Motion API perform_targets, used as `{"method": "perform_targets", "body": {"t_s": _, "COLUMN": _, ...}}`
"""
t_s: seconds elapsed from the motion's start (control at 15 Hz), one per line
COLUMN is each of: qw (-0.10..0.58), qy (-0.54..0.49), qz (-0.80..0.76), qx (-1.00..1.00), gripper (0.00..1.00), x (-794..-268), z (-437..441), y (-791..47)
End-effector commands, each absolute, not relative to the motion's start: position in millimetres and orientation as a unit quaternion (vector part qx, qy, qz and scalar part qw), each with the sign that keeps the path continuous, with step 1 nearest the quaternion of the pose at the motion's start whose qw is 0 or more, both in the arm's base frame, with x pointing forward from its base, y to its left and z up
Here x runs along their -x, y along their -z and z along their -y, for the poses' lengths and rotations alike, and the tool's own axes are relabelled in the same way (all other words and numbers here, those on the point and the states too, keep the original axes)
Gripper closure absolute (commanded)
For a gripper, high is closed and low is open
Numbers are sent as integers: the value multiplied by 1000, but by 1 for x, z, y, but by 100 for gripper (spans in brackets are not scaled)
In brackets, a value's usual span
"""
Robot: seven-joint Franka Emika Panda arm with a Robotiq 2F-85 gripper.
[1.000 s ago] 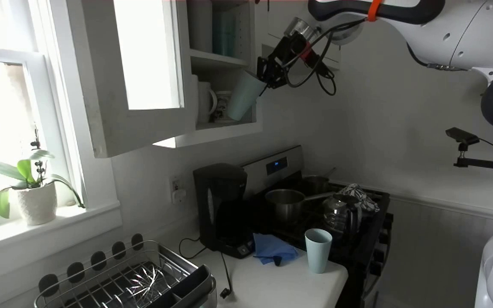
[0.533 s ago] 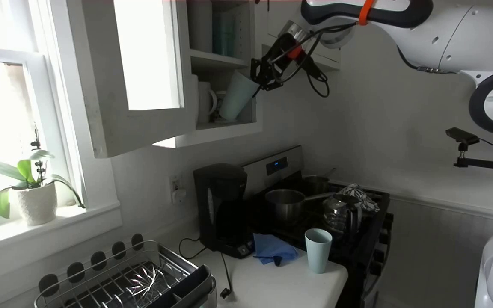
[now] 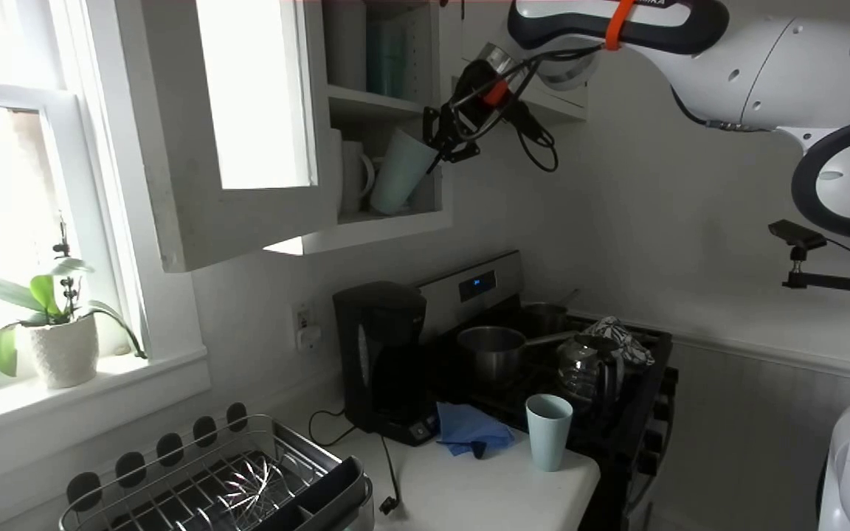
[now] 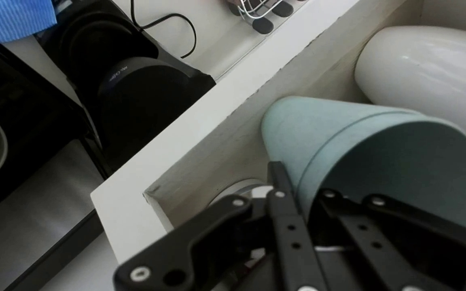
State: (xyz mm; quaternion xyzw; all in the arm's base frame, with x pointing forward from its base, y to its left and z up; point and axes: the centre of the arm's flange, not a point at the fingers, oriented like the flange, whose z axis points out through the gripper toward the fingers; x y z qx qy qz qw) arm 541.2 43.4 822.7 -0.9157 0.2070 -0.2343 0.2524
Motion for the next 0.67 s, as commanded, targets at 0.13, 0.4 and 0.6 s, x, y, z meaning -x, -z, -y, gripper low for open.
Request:
{"method": "perform_targets", "body": {"t_s": 0.13, "qw": 281, "qy": 226, "qz": -220, "qx": 906, "gripper": 76, "x": -556, "z": -51, "y": -835}}
{"method": "perform_targets", "body": {"t_s": 0.4, "qw": 284, "qy": 226, "qz": -231, "qx": 903, "gripper": 100, "x": -562, "z": -49, "y": -836}}
{"method": "perform_targets", "body": {"t_s": 0.6, "qw": 269, "qy": 204, "qz": -256, "qx": 906, "gripper": 98, "x": -566, "z": -50, "y": -836}}
